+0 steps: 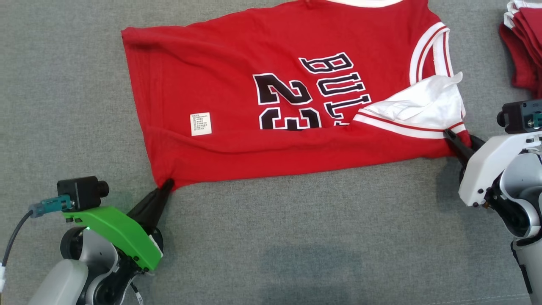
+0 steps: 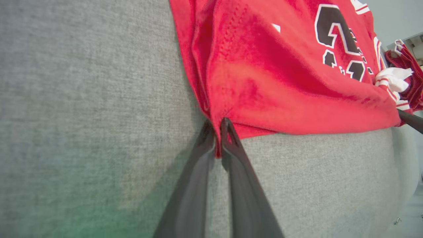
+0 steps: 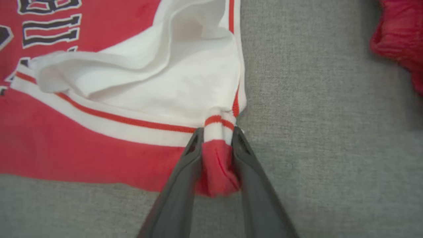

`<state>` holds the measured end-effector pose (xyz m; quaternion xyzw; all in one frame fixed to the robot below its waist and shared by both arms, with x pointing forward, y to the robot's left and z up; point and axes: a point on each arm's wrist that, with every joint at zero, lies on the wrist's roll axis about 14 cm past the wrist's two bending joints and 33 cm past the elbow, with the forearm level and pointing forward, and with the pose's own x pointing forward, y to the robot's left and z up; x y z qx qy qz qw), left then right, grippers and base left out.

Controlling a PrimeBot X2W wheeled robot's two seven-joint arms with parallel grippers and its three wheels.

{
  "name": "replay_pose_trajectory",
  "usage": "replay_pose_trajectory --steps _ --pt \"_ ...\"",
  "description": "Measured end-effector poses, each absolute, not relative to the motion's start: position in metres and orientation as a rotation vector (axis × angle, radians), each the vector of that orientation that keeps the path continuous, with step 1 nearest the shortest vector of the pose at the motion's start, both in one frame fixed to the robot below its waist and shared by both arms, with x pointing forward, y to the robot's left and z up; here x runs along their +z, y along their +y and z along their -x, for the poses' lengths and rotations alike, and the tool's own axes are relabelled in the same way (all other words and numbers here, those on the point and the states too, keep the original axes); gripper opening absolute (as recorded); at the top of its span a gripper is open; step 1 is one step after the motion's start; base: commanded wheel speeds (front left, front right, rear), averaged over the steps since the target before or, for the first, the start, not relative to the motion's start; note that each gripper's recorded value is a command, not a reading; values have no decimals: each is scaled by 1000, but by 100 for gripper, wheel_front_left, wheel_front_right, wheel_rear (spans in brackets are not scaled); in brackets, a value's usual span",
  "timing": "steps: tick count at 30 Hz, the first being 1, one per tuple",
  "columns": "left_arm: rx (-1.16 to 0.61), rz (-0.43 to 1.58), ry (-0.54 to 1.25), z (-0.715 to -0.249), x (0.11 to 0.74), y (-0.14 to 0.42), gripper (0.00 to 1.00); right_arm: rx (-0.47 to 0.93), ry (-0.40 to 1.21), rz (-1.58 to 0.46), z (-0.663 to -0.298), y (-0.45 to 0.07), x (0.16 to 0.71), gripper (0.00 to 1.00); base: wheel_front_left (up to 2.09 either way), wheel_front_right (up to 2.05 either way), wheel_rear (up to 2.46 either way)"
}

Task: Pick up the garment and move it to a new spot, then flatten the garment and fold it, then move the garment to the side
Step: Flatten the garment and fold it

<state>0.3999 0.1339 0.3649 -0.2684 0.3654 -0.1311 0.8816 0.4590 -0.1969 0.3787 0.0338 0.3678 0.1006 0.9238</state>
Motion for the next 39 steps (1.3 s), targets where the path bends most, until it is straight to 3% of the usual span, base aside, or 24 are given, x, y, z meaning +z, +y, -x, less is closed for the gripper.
replay_pose_trajectory --steps 4,12,18,19,20,21,22,27,33,39 --pt "-311 568 785 -388 372 133 0 203 757 -98 -451 -203 389 0 0 0 0" --pt "-424 581 813 -348 406 122 0 187 795 -122 -402 -227 418 0 0 0 0" --pt "-418 607 892 -327 393 115 1 133 882 -170 -376 -237 397 0 0 0 0" --pt "-401 618 896 -327 389 115 25 123 896 -169 -375 -238 390 0 0 0 0" --pt "-399 625 906 -326 386 113 36 118 908 -166 -374 -238 385 19 0 0 0" --pt "-399 628 917 -324 382 111 52 115 919 -161 -373 -238 380 78 0 0 0" --pt "-388 636 914 -324 380 111 100 114 923 -157 -373 -237 377 100 0 0 0" --pt "-337 563 859 -335 383 133 100 152 869 -43 -398 -243 395 100 0 0 0" --pt "-364 441 707 -402 417 156 100 243 664 79 -482 -226 465 100 0 0 0" --pt "-399 357 654 -471 422 153 100 279 627 129 -563 -194 472 100 0 0 0"
